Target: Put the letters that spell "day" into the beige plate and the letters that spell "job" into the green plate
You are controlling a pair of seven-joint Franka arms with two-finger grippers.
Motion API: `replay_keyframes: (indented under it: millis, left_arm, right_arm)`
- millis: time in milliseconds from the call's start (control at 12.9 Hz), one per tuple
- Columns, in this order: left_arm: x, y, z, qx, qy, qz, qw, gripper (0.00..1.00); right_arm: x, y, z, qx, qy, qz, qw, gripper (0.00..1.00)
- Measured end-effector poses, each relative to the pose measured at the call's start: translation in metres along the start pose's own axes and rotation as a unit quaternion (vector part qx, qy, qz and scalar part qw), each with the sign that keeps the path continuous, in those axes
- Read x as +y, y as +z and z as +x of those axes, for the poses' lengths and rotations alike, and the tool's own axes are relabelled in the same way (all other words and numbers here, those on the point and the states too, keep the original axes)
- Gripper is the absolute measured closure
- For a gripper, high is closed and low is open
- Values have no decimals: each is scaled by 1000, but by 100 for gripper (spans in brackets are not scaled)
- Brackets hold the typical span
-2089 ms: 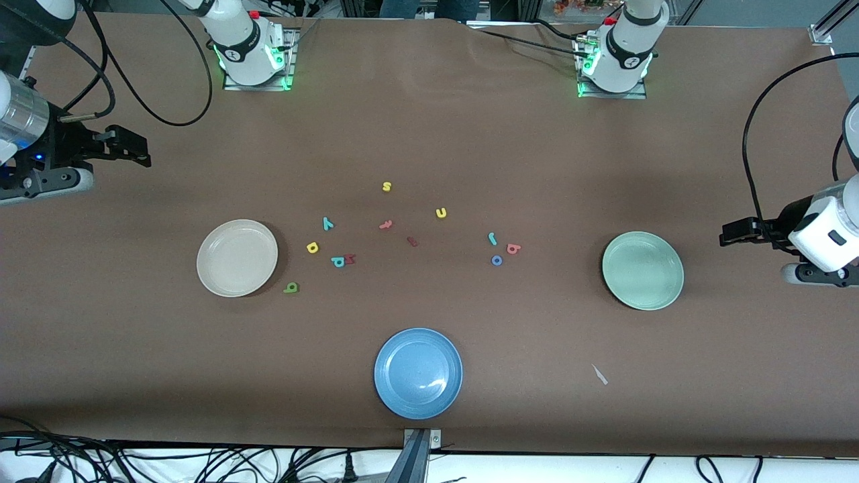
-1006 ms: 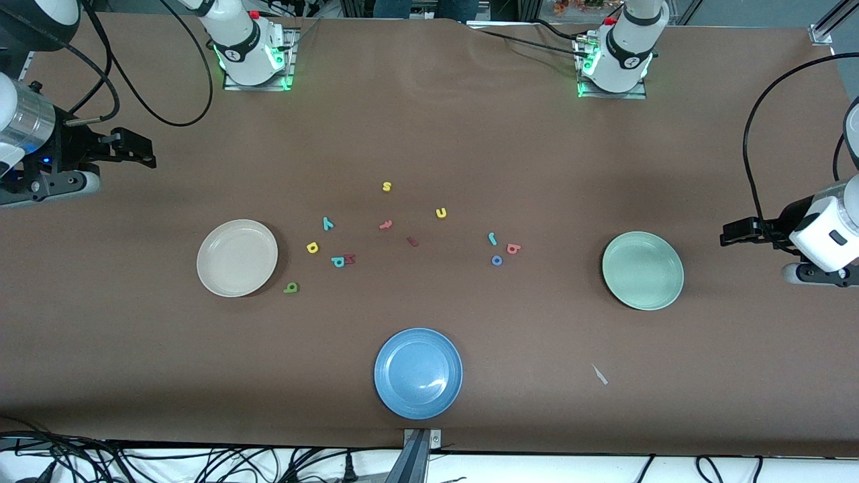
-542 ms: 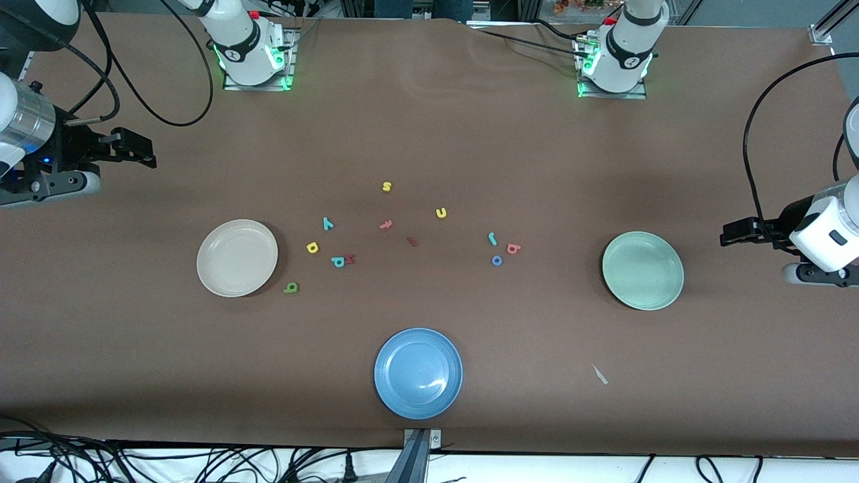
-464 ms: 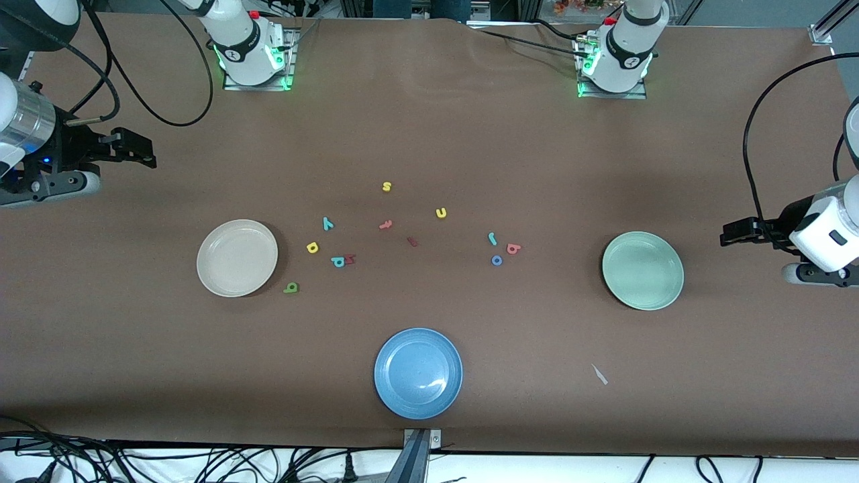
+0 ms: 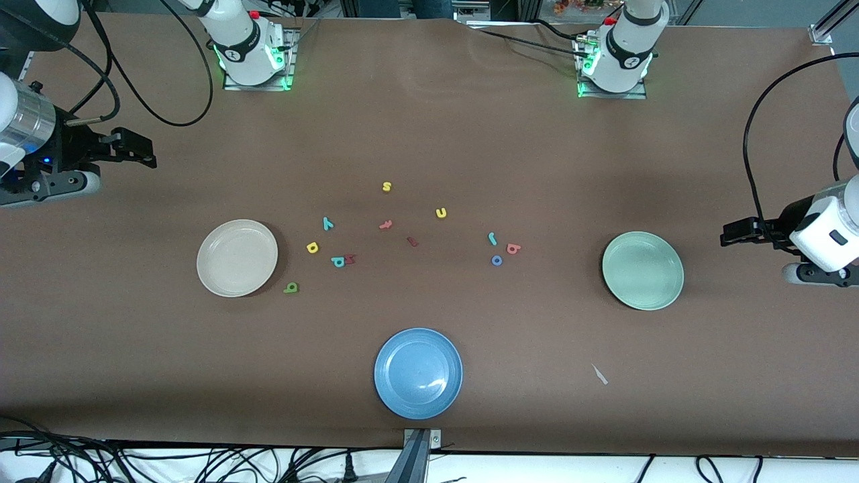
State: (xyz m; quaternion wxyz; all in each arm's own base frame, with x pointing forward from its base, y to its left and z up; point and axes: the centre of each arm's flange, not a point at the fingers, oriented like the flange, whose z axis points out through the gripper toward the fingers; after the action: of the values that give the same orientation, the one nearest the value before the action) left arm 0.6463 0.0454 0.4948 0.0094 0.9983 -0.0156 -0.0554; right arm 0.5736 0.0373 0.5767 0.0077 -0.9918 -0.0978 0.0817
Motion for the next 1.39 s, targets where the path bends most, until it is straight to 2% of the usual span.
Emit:
replay_keyframes:
  millis: [1393]
  left_arm:
    - [2,-6,-1,5,1,1,1000,0]
  right_arm:
    - [0,5,1,-4,0,2,1000,0]
